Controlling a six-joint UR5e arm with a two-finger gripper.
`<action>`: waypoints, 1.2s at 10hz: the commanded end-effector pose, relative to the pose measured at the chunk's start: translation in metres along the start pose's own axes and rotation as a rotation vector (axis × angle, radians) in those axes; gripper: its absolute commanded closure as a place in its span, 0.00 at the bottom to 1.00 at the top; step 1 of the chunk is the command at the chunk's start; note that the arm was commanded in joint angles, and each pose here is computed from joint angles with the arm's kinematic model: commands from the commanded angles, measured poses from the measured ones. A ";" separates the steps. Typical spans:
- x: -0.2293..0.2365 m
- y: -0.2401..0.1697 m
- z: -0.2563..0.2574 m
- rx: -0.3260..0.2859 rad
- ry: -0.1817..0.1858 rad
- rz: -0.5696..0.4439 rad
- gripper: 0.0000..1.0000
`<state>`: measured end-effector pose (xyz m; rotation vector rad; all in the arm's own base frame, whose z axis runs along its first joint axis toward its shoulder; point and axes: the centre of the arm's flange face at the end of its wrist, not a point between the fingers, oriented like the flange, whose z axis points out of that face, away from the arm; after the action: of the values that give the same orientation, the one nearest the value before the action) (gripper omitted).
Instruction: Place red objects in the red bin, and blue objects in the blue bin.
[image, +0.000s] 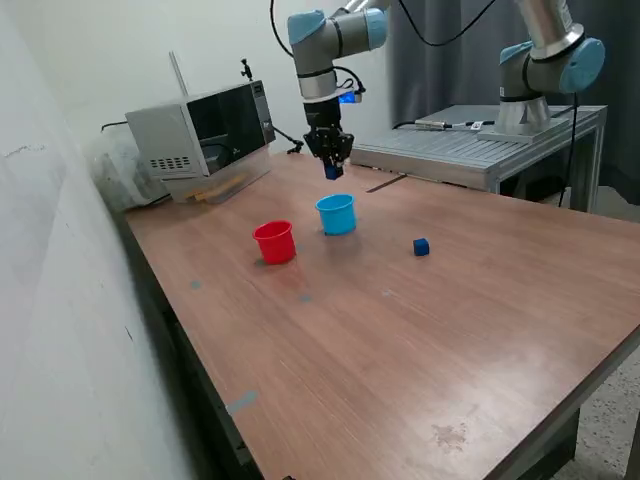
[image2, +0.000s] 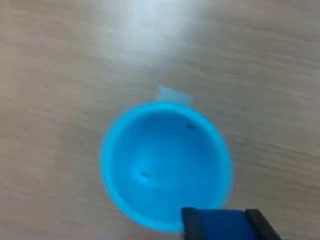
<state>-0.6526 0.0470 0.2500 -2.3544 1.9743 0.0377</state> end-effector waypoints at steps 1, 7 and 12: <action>-0.044 -0.014 0.014 0.019 0.011 0.065 1.00; -0.028 -0.009 0.030 0.026 0.019 0.042 1.00; -0.025 -0.006 0.044 0.044 0.028 0.035 0.00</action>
<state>-0.6498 0.0782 0.2128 -2.3039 2.0149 -0.0267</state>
